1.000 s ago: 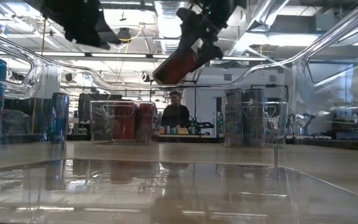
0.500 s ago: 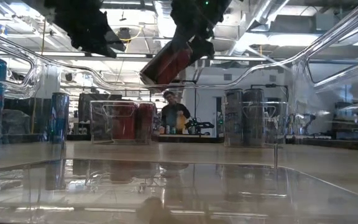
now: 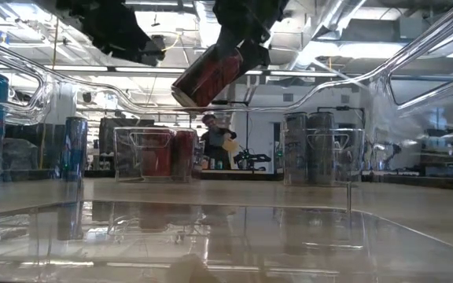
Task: Sort soda cans
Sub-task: Put the red soda can into the top left transparent bin
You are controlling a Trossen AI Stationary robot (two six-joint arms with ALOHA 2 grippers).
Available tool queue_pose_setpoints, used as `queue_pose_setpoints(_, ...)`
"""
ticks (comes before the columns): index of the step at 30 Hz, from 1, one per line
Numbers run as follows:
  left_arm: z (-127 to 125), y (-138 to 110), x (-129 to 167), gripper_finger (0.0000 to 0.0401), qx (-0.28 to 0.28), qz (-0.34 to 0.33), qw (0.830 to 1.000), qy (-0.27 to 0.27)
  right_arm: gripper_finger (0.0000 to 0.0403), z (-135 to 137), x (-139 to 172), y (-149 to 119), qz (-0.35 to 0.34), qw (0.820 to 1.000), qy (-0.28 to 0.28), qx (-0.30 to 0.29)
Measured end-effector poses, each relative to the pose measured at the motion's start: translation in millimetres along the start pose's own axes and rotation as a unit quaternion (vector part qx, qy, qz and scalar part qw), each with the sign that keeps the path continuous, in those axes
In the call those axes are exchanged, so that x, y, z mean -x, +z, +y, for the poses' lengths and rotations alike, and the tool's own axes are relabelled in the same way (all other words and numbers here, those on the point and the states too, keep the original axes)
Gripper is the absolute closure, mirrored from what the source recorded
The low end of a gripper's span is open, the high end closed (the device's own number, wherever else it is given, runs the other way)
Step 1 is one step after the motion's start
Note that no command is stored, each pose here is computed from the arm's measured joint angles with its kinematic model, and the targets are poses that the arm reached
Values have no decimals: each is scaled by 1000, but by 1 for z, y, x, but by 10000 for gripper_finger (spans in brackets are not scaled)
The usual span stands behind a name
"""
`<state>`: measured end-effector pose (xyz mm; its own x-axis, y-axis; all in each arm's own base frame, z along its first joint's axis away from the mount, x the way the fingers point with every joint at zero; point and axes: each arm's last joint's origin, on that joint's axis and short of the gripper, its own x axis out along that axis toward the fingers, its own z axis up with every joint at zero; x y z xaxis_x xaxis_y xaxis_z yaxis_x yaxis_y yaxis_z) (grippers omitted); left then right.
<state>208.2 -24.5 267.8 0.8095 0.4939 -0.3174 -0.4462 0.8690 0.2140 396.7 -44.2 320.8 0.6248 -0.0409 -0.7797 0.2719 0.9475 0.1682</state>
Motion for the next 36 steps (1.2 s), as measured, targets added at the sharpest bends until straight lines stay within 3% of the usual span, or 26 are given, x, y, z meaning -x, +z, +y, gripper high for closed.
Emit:
queue_pose_setpoints(16, -3, -5, -9, 33, -9, 16, 1000, 9, 97, 26, 0, -7, 4, 1000, 21, 20)
queue_pose_setpoints(27, -23, -8, -23, 33, -26, 21, 994, -109, 97, 26, 0, -2, -20, 999, 25, 19)
queue_pose_setpoints(36, -22, -4, -37, 33, -8, -5, 995, -104, 97, 32, 1, 0, -34, 998, 31, 38)
